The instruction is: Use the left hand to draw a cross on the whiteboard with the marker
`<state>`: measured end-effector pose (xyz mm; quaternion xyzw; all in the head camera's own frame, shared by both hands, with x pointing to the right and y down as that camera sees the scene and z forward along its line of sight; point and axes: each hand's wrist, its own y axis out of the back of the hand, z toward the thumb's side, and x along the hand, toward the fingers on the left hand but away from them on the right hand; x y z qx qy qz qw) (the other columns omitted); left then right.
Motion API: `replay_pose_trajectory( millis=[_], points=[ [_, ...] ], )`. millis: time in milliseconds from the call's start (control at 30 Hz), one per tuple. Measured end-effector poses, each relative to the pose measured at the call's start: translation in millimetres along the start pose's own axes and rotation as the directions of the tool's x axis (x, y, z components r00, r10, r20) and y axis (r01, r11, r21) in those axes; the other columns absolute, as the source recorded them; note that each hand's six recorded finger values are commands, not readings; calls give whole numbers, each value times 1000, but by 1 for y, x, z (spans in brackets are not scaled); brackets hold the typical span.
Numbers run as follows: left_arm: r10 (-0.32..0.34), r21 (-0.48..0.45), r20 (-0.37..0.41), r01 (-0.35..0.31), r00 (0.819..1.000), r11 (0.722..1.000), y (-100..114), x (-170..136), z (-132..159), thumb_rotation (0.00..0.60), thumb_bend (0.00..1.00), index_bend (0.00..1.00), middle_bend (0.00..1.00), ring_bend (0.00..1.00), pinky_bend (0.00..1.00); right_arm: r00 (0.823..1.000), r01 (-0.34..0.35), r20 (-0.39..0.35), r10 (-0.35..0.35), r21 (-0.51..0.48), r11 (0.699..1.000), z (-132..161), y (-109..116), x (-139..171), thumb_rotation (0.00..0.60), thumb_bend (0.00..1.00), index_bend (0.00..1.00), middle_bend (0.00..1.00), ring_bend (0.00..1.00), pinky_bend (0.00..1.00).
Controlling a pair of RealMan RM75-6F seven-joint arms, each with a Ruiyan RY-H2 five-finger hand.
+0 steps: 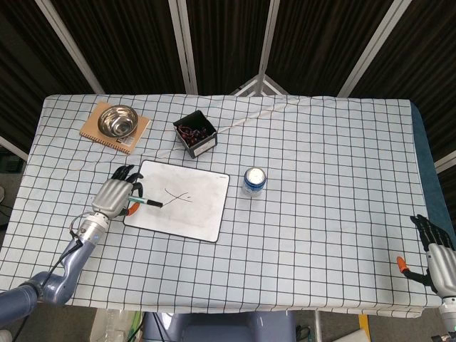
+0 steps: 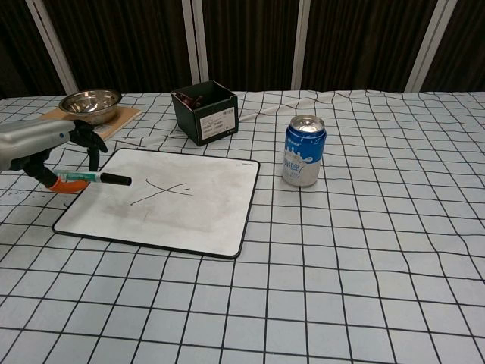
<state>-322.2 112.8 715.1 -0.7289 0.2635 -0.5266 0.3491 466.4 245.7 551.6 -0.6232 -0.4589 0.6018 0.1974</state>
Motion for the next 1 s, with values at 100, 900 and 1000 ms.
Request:
replay_pose_trajectory(
  millis=[100, 900, 1000],
  points=[
    [-5, 18, -18, 5, 1000, 1000, -1, -5, -8, 600, 398, 584, 96, 0, 2, 1000, 0, 0, 0, 1, 1000, 0, 0, 0, 600, 351, 0, 0, 0, 0],
    [97, -111, -149, -114, 984, 987, 34, -77, -37, 600, 132, 41, 0, 0, 0, 1000, -21, -1, 21, 38, 999, -2, -2, 3, 600, 352, 0, 0, 0, 0],
    [122, -144, -179, -149, 976, 978, 43, -102, -39, 600, 132, 40, 0, 0, 0, 1000, -27, 4, 27, 50, 998, -3, -4, 3, 600, 352, 0, 0, 0, 0]
  ],
)
